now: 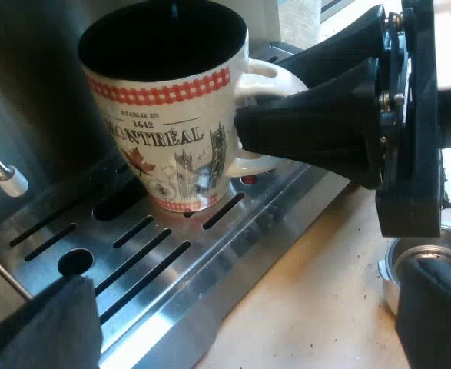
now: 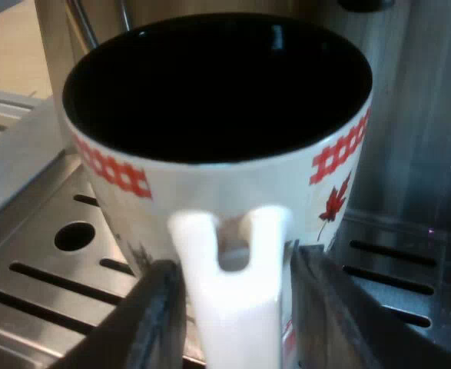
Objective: Place mug into machine
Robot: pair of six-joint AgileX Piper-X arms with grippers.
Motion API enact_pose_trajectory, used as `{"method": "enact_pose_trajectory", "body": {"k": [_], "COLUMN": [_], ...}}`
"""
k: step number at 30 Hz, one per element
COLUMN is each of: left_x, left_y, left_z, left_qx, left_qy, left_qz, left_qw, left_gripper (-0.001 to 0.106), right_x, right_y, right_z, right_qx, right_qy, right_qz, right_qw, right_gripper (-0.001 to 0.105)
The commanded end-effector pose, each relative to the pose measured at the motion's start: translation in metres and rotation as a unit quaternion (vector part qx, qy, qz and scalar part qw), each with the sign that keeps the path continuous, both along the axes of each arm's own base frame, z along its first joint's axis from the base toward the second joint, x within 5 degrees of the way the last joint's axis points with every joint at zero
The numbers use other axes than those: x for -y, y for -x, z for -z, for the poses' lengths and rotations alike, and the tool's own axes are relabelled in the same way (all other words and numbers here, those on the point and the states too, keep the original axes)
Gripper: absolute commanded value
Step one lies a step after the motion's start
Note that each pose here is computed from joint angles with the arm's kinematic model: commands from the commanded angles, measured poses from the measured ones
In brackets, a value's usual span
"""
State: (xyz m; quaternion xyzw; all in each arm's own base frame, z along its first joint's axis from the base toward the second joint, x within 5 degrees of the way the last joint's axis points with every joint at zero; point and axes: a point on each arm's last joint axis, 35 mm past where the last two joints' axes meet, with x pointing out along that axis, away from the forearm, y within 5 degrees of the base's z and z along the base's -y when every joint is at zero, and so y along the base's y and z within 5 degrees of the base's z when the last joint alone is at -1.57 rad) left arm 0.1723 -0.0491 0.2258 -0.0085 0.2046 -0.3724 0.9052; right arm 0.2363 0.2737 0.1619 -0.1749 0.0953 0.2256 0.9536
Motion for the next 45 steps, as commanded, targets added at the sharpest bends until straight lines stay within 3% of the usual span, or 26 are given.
{"method": "enact_pose_trajectory", "body": {"k": [1, 7, 11, 12, 19, 28, 33, 35, 39, 45], "left_x": [0.001, 0.001, 0.001, 0.001, 0.001, 0.001, 0.001, 0.001, 0.0, -0.002], "left_y": [0.0, 0.0, 0.0, 0.0, 0.0, 0.0, 0.0, 0.0, 0.004, 0.016], "left_z": [-0.002, -0.002, -0.002, -0.002, -0.002, -0.002, -0.002, -0.004, -0.011, -0.025], "left_qx": [0.006, 0.006, 0.006, 0.006, 0.006, 0.006, 0.007, 0.011, 0.033, 0.071], "left_qy": [0.002, 0.002, 0.002, 0.002, 0.002, 0.002, 0.002, 0.003, 0.002, 0.008], "left_qz": [0.004, 0.004, 0.004, 0.004, 0.004, 0.004, 0.004, 0.004, 0.002, 0.002], "left_qw": [1.0, 1.0, 1.0, 1.0, 1.0, 1.0, 1.0, 0.9999, 0.9994, 0.9974], "left_gripper": [0.079, 0.079, 0.079, 0.079, 0.079, 0.079, 0.079, 0.079, 0.079, 0.079], "right_x": [-0.001, -0.002, -0.003, -0.004, -0.022, -0.024, -0.021, -0.012, 0.001, 0.019], "right_y": [-0.001, -0.001, -0.002, -0.005, -0.018, -0.018, -0.015, -0.008, 0.004, 0.046], "right_z": [-0.007, 0.006, 0.007, 0.006, 0.003, 0.002, -0.004, -0.015, -0.026, -0.045], "right_qx": [-0.004, -0.023, -0.014, -0.002, 0.009, 0.004, -0.016, -0.05, -0.081, -0.091], "right_qy": [-0.036, -0.018, -0.025, -0.037, -0.045, -0.038, -0.023, 0.004, 0.021, 0.034], "right_qz": [0.013, 0.003, 0.001, 0.003, -0.012, -0.013, -0.011, 0.0, -0.004, -0.03], "right_qw": [0.9993, 0.9996, 0.9996, 0.9993, 0.9989, 0.9992, 0.9996, 0.9987, 0.9965, 0.9948], "right_gripper": [0.038, 0.038, 0.038, 0.038, 0.038, 0.038, 0.038, 0.038, 0.038, 0.038]}}
